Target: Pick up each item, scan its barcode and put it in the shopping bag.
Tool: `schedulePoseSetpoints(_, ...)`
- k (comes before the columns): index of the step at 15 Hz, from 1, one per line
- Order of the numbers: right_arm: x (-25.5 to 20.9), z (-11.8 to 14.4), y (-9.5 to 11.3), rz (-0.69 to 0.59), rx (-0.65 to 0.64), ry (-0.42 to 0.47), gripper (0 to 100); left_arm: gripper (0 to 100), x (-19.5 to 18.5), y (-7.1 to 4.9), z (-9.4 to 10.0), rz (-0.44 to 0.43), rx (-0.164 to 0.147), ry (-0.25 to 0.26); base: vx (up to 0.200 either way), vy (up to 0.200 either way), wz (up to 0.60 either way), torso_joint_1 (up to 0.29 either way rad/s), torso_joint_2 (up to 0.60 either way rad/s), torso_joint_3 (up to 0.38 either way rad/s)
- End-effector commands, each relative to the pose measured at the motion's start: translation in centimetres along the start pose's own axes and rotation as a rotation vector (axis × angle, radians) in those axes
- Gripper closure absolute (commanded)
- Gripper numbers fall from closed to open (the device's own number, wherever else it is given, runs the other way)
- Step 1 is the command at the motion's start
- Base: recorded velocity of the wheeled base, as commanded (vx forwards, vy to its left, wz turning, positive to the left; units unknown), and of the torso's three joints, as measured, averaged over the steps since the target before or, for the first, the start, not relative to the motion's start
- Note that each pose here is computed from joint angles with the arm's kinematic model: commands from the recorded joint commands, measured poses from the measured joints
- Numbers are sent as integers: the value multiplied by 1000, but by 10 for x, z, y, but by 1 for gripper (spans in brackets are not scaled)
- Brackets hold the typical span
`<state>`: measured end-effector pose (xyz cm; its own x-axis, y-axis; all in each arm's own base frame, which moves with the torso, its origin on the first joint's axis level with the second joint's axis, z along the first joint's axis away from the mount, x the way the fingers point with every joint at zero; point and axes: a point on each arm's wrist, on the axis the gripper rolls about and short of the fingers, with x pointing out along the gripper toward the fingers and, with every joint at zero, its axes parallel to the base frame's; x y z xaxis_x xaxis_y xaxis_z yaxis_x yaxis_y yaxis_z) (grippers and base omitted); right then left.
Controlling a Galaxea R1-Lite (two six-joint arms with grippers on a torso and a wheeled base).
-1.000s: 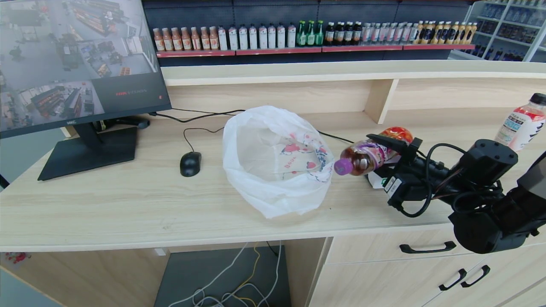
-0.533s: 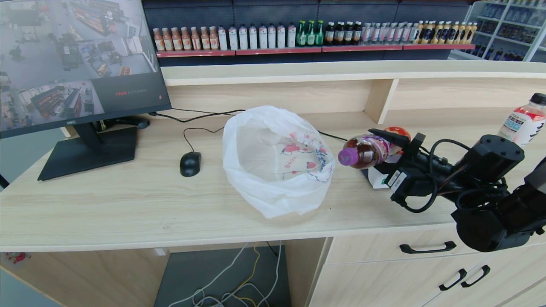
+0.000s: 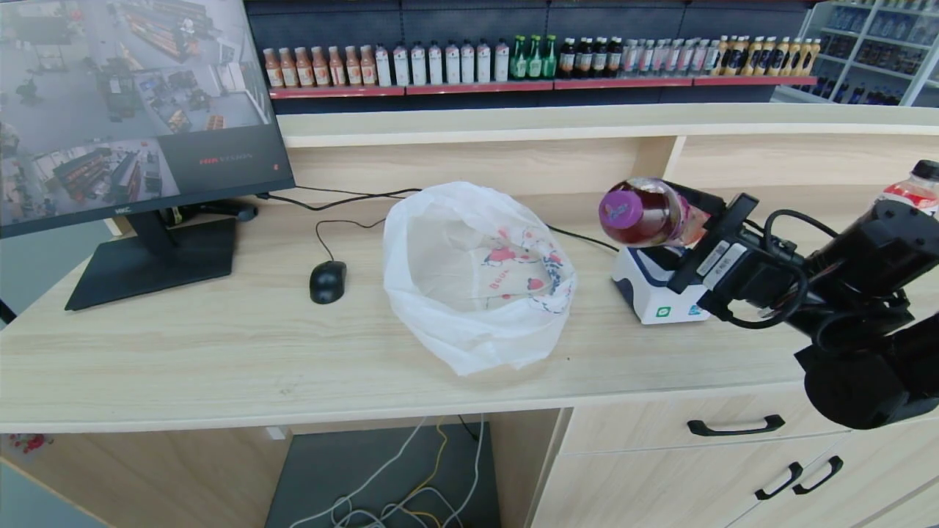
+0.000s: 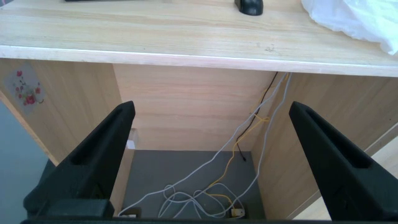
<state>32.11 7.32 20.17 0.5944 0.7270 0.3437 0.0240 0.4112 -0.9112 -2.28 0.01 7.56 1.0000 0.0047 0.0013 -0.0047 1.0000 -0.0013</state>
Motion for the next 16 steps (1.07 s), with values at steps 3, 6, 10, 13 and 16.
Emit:
schedulePoseSetpoints(3,2,41,-17,-89,167,-4,100,0,0,0,0,1,0,0,0,0,0,0,0,0)
schedulePoseSetpoints(6,-4,63,-18,-134,349,19,100,0,0,0,0,1,0,0,0,0,0,0,0,0)
schedulePoseSetpoints(10,-13,98,-13,-156,569,12,100,0,0,0,0,1,0,0,0,0,0,0,0,0)
schedulePoseSetpoints(13,-12,113,-11,-219,769,39,100,0,0,0,0,1,0,0,0,0,0,0,0,0)
schedulePoseSetpoints(16,-20,112,-7,-321,977,127,100,0,0,0,0,1,0,0,0,0,0,0,0,0)
